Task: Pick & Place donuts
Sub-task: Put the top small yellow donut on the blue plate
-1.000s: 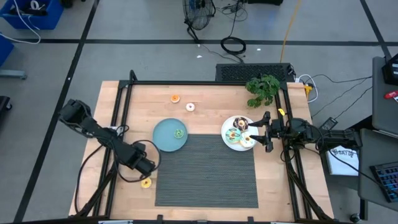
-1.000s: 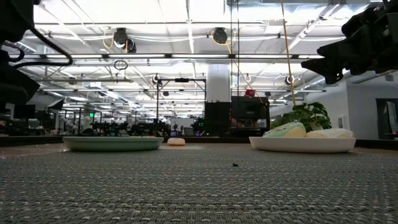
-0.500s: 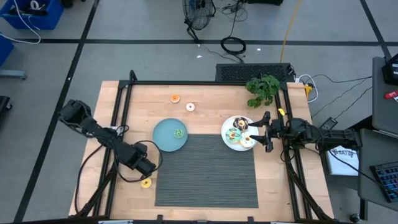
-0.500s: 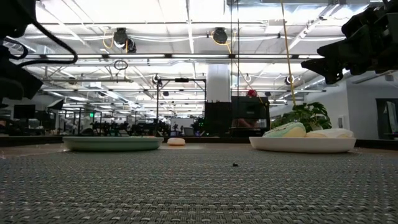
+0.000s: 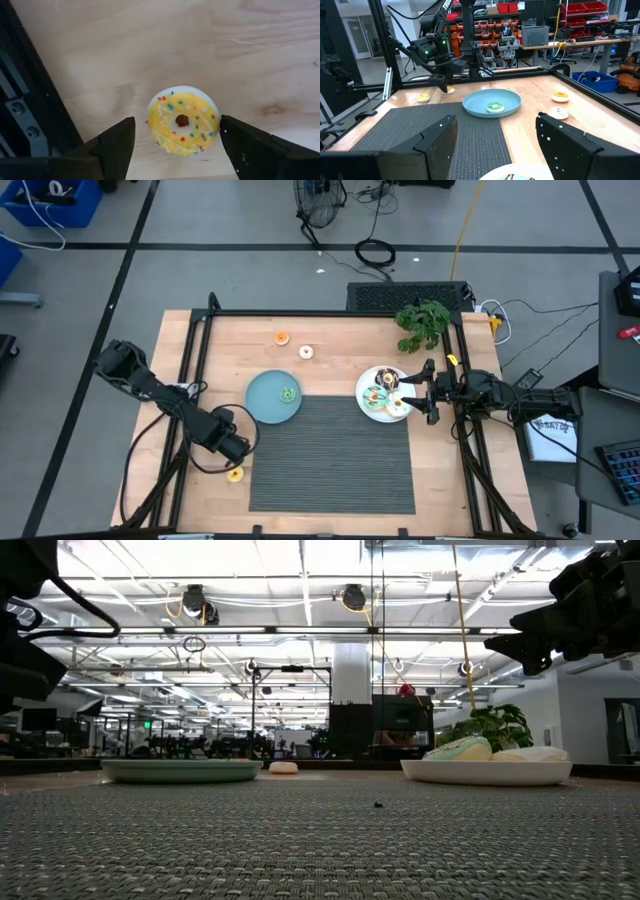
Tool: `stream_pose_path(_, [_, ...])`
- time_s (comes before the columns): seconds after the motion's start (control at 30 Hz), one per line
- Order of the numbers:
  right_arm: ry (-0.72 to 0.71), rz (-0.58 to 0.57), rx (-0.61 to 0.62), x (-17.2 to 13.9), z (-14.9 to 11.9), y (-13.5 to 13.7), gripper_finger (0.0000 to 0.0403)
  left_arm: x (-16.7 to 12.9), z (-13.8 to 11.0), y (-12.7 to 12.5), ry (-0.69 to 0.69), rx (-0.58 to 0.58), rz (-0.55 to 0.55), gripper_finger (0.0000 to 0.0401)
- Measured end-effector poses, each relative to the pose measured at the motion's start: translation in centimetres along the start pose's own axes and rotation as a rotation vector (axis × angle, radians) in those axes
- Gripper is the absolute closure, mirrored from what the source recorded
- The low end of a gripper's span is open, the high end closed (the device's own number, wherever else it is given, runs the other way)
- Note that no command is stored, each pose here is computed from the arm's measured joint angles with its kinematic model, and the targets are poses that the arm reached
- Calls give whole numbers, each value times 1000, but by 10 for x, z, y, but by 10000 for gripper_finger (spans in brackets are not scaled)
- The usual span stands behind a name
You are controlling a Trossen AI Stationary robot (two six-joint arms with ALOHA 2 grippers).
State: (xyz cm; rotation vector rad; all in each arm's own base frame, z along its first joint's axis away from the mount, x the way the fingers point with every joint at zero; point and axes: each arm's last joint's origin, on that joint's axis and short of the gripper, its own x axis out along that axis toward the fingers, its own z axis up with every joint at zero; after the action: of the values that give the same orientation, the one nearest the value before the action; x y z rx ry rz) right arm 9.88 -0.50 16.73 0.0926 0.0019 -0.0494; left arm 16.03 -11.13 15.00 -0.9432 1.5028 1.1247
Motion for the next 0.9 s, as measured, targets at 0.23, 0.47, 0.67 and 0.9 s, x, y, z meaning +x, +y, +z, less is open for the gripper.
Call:
stream_pose_path(0.23, [0, 0, 0, 0, 0, 0, 151, 0, -1, -2, 7, -4, -21, 120])
stream_pose_path(0.47, [0, 1, 0, 0, 0, 0, 151, 5, 1, 1, 4, -50, -9, 124])
stream_pose_path(0.67, [0, 0, 0, 0, 0, 0, 151, 5, -2, -7, 25, -1, -96, 127])
stream_pose_path(0.9, [0, 1, 0, 0, 0, 0, 151, 5, -2, -7, 25, 4, -98, 128])
